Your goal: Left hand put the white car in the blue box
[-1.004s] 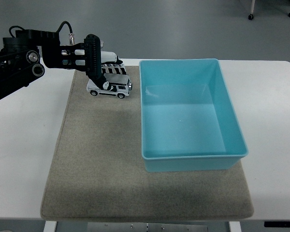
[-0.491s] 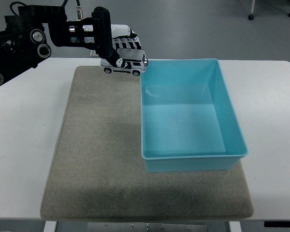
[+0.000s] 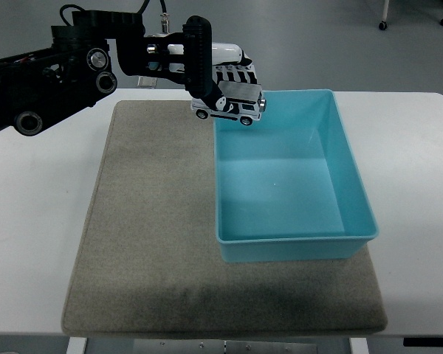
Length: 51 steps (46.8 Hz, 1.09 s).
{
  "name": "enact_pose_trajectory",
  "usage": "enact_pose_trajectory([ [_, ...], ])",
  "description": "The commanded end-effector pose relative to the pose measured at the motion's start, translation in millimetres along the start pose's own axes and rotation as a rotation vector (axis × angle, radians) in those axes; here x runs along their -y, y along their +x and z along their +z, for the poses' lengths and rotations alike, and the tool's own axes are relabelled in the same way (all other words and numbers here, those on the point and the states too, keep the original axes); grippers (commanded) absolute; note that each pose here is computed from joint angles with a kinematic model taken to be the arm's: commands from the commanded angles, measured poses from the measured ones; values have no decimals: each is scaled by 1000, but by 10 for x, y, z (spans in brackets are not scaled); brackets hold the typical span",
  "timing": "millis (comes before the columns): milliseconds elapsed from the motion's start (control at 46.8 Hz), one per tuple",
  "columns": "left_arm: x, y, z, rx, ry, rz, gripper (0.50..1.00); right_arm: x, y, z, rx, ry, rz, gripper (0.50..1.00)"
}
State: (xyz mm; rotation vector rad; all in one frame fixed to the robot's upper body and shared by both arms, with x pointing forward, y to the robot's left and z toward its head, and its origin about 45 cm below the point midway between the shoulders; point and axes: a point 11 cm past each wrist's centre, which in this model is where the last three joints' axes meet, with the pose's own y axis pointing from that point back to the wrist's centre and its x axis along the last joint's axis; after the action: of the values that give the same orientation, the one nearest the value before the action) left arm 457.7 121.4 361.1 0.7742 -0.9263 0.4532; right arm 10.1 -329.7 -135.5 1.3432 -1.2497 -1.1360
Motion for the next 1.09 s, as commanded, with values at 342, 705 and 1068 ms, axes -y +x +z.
enact_pose_trajectory([
  [342, 247, -244, 259, -3, -56, -45, 500, 0, 1, -2, 0, 0, 1, 936],
  [705, 349, -443, 207, -41, -47, -69, 500, 0, 0, -2, 0, 0, 0, 936],
  [1068, 427, -661, 160, -44, -30, -116, 500, 0, -1, 7, 0, -1, 0, 936],
])
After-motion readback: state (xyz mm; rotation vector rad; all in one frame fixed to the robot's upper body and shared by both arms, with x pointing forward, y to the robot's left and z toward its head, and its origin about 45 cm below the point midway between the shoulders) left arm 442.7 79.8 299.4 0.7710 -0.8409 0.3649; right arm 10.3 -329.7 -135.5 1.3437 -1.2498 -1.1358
